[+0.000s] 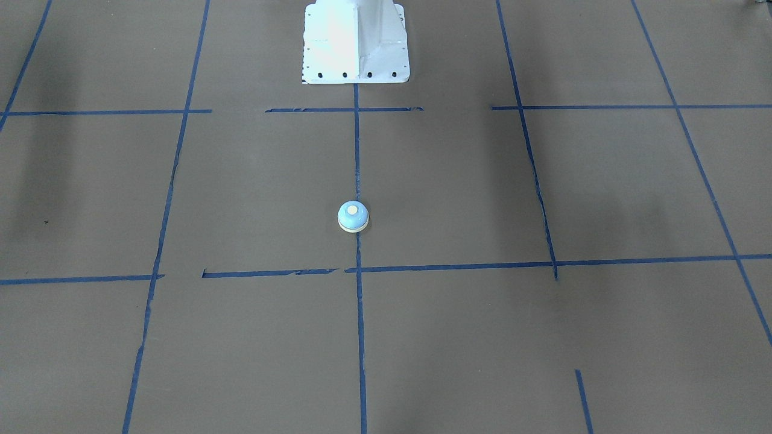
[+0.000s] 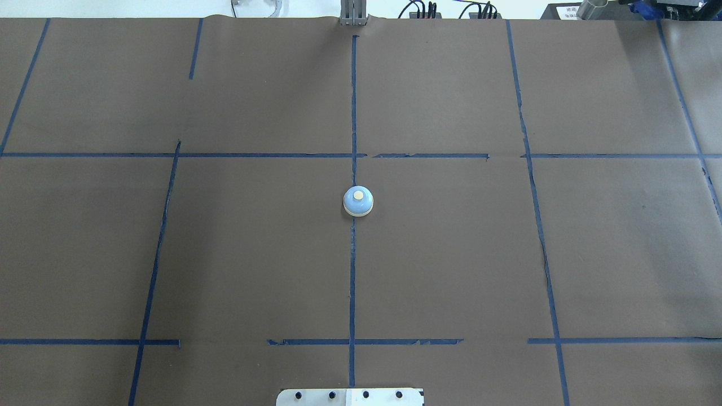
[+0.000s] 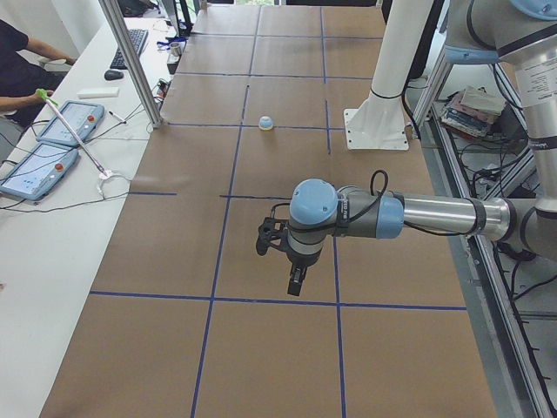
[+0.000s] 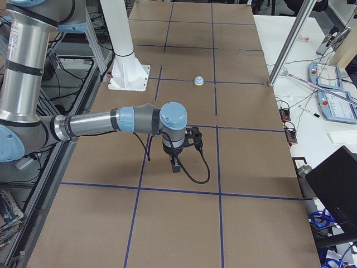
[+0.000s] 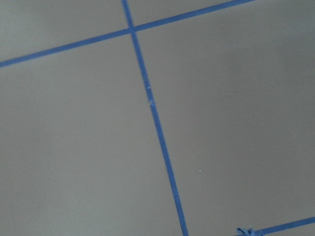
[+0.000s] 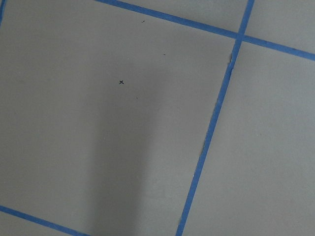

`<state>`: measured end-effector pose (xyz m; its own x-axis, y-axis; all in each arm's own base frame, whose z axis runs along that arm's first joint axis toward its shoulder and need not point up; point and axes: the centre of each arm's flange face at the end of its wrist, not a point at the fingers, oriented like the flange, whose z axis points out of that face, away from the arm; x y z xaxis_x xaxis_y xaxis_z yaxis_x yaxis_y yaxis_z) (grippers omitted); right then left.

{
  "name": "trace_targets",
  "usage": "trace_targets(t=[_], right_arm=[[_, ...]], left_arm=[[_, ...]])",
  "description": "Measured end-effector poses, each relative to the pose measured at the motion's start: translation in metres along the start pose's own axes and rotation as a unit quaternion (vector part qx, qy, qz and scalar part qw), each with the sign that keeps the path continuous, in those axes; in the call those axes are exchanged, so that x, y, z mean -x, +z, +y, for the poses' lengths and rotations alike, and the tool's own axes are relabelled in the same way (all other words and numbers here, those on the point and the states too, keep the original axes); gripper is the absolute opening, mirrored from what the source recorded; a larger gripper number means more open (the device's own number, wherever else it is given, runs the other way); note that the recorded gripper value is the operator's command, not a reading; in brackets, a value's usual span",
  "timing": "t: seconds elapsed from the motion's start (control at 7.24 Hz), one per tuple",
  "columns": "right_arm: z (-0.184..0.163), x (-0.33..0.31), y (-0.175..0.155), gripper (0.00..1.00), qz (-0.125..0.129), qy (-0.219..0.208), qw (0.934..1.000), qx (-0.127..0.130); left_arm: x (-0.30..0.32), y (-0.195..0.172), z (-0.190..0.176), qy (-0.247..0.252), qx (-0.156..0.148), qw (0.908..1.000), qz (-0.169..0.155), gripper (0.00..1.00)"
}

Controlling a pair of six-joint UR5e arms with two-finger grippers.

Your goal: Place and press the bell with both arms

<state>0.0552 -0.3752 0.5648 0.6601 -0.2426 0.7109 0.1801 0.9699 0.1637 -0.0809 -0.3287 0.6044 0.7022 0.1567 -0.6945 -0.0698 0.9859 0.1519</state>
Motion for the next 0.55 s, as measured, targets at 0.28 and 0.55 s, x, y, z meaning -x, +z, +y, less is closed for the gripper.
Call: trace_targets(t=[0.28,0.55], right_arm=[[-0.011,0.009,-0.001,1.0,0.0,0.027,0.9996,0.0],[-0.023,0.016,0.005,1.0,0.001,0.042,0.9991,0.007]], left_arm=[[0.01,0.006,0.006,-0.036,0.006,0.9993,0.003,1.0],[0.006,0.004,-0.007,-0.059,0.003,0.9983,0.002,1.0]])
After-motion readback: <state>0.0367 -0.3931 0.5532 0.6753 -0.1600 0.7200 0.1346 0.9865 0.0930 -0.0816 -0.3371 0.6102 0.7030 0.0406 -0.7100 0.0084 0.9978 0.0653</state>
